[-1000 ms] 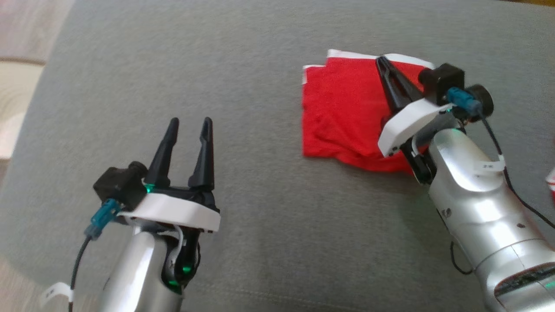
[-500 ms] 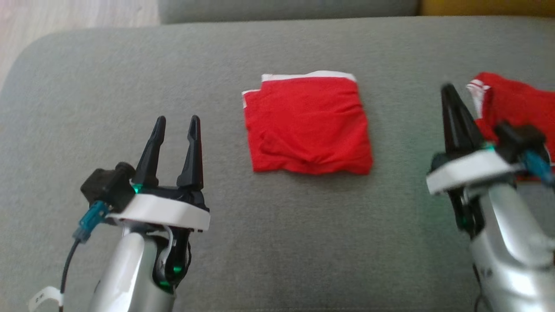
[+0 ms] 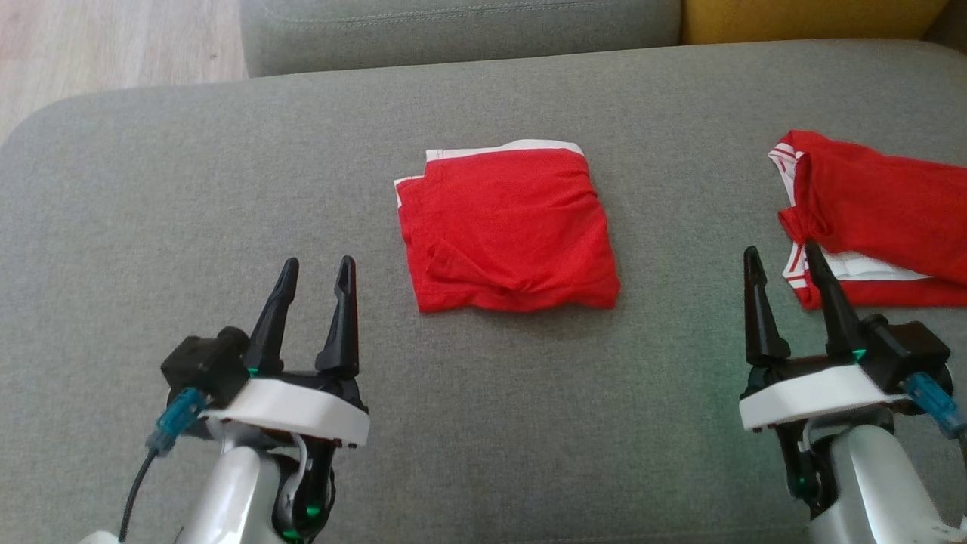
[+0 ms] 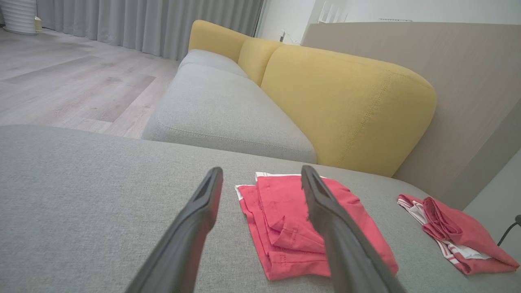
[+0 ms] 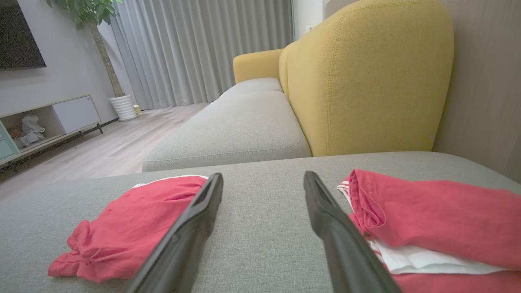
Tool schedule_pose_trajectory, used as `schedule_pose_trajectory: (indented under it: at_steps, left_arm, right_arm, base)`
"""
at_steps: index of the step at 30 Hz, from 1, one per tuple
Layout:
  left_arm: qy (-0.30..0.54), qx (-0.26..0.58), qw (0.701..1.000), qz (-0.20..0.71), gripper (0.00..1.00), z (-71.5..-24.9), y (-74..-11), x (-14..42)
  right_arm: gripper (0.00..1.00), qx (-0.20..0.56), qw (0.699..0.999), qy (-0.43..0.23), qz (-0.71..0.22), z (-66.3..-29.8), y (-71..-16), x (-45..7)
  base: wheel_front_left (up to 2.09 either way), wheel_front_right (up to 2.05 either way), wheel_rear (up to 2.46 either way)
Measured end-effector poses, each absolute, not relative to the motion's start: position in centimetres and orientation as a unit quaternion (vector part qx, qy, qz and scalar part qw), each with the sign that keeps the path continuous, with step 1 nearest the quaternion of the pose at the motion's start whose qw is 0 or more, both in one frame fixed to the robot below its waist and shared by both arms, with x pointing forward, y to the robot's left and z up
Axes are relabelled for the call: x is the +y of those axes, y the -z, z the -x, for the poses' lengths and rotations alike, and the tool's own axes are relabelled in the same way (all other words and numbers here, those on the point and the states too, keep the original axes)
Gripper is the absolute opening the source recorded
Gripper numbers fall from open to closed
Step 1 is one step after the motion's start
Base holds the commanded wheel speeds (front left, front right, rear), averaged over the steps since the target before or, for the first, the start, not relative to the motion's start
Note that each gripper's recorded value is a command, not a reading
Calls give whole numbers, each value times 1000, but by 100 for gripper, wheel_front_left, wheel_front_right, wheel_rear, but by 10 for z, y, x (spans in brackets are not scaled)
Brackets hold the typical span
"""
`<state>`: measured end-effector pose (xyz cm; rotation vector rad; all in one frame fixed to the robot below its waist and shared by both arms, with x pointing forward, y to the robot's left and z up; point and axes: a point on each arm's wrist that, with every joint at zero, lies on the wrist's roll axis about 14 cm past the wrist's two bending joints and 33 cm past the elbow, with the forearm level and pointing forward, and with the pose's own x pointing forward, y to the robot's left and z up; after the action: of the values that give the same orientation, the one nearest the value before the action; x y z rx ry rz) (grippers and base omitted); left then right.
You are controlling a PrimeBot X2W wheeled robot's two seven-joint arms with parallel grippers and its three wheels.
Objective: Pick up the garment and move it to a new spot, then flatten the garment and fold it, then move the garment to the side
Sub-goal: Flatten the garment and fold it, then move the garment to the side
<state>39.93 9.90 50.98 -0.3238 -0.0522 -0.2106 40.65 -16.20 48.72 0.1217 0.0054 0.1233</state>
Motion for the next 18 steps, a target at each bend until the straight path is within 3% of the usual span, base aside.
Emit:
schedule_pose_trajectory:
  at_steps: [10, 18]
  left_arm:
    - [99, -25, 981, 162, 100, -400, -508, 103]
    - [91, -9, 982, 164, 100, -405, -496, 107]
  right_arm:
    - [100, 11, 997, -65, -51, -409, -485, -158]
    - [100, 72, 989, -108, -73, -432, -462, -123]
  base:
    - [0, 0, 0]
    - [0, 0, 0]
